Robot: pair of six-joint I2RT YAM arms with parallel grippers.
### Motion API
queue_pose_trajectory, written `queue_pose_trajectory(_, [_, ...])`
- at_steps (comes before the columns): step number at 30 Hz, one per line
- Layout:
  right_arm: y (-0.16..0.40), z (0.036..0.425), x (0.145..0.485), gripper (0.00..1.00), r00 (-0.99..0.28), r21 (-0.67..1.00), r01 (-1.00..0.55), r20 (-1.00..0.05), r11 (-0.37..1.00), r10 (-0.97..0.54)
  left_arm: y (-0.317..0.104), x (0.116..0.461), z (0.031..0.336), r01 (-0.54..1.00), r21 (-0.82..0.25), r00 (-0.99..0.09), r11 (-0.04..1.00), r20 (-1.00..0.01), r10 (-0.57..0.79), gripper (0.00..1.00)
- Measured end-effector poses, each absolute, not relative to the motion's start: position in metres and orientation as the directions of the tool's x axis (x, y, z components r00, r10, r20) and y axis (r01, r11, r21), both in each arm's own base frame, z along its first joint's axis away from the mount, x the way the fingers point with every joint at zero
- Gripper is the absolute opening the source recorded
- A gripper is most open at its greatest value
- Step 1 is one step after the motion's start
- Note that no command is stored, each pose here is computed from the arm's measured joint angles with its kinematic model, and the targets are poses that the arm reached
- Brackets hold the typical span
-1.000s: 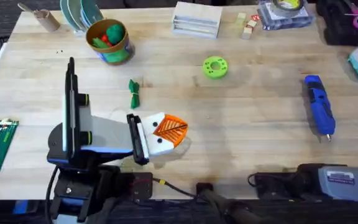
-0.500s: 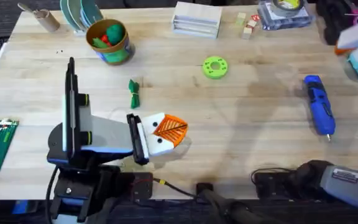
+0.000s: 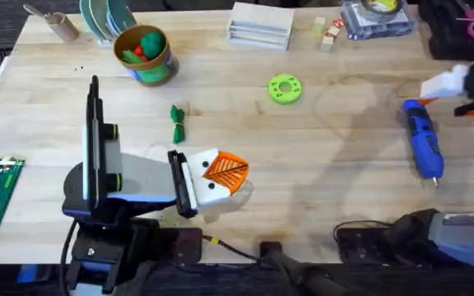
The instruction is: Pick up the gripper from the table and insert it into the empty holder that is missing its gripper. Then pick up a screw, insert it into the mounting hole, and use the screwdriver to tighten it. Finally, clean up the table by picking up the vegetable and placing it into the bucket.
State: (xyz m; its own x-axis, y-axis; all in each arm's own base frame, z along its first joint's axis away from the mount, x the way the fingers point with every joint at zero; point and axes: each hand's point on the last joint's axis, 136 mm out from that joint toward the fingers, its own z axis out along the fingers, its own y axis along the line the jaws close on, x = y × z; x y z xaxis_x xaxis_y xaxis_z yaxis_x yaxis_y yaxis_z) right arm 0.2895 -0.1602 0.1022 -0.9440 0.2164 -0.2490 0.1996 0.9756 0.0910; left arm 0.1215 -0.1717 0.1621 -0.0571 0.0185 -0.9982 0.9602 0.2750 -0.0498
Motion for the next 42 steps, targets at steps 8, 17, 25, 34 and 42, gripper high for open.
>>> queue_pose_trajectory(8, [-0.161,0.061,0.285,0.908,-0.985,0.078,0.111,-0.125,0.991,0.120,-0.172,0.121,0.162,0.960,-0.050,-0.057,0.275,-0.998,0.019,0.006])
queue_pose_trajectory(17, [-0.161,0.038,0.282,0.908,-0.996,0.097,0.040,-0.070,0.995,0.046,-0.172,0.121,0.162,0.960,-0.050,-0.057,0.275,-0.998,0.019,0.006])
queue_pose_trajectory(25, [-0.158,0.037,0.280,0.908,-0.999,0.089,0.011,-0.052,0.996,0.016,-0.172,0.121,0.162,0.960,-0.050,-0.057,0.275,-0.998,0.019,0.006])
queue_pose_trajectory(34, [-0.157,0.036,0.275,0.908,-1.000,0.076,0.000,-0.019,0.997,0.001,-0.172,0.121,0.162,0.960,-0.050,-0.057,0.275,-0.998,0.019,0.006])
queue_pose_trajectory(42, [-0.159,0.033,0.272,0.909,-0.999,0.039,0.031,0.010,0.999,0.031,-0.172,0.121,0.162,0.960,-0.050,-0.057,0.275,-0.998,0.019,0.006])
